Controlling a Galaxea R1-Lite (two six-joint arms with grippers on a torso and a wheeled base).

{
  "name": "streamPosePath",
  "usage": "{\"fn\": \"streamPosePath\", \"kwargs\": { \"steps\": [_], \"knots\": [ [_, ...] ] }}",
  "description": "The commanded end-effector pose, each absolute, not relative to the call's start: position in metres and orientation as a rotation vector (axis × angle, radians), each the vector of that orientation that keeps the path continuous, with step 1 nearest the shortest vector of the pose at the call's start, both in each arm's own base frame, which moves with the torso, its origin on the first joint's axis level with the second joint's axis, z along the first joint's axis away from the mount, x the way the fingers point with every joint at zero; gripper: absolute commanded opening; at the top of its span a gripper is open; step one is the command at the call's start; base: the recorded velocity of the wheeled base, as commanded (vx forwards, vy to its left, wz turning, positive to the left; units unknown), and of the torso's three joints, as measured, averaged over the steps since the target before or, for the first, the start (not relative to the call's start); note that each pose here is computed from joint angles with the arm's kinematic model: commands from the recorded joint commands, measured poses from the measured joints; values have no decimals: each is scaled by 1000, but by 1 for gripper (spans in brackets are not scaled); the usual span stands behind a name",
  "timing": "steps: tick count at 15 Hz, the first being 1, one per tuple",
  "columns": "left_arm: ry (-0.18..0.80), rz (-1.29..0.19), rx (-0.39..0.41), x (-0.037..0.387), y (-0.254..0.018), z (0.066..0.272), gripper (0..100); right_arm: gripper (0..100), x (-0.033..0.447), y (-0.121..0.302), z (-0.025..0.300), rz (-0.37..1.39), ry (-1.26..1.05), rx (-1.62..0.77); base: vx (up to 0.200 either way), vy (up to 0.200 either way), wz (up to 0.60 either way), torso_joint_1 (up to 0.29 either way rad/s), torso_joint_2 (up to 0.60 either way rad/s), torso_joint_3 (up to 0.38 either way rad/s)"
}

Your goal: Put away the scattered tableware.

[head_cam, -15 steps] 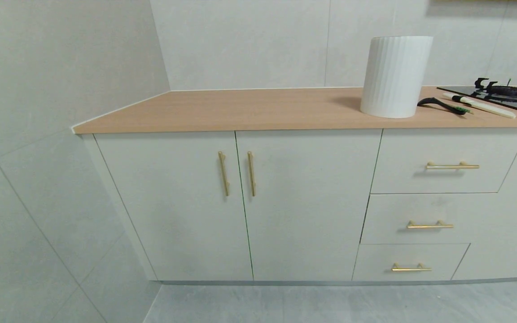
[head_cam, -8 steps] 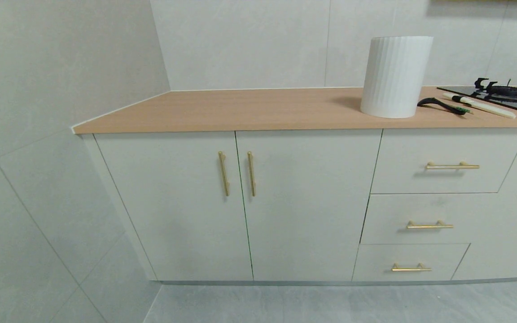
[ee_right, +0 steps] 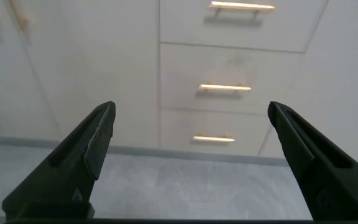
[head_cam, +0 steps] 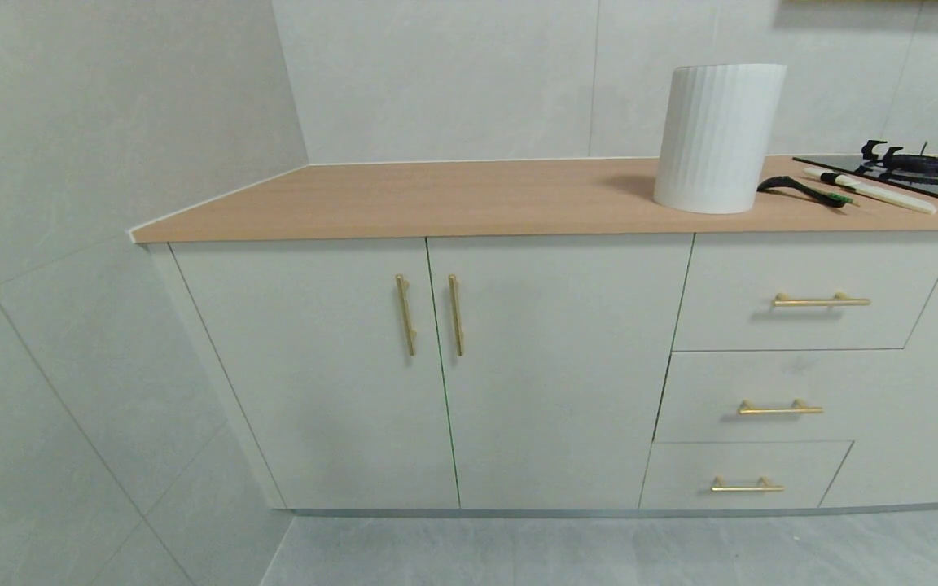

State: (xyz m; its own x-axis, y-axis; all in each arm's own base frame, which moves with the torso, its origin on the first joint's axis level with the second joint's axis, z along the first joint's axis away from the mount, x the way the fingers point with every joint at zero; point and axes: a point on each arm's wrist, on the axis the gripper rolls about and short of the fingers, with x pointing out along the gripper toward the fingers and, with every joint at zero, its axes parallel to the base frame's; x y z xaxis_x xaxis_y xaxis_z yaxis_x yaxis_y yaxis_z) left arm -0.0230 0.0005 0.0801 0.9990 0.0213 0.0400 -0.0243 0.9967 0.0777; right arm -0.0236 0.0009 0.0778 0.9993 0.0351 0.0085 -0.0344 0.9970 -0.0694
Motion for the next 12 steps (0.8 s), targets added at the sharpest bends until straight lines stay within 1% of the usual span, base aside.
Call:
{"fn": "streamPosePath", "kwargs": {
  "steps": [1,3,5,7,9,12],
  "knots": [
    [8,7,71,-23,0,75,100,100,-23,1,76,38,-3,-63,0,0,0,0,0,0],
    [6,4,35,-23,0,75,100,100,-23,1,76,38,-4,-54,0,0,0,0,0,0],
    [4,-5,66,-23,0,75,100,100,-23,1,76,38,-4,-48,0,0,0,0,0,0],
    [4,-6,49,-23,0,75,100,100,-23,1,76,41,-4,-49,0,0,0,0,0,0],
    [3,-6,9,-23,0,75,100,100,-23,1,76,40,-4,-48,0,0,0,0,0,0],
    [3,-2,0,-23,0,75,100,100,-23,1,76,40,-4,-29,0,0,0,0,0,0]
  ]
}}
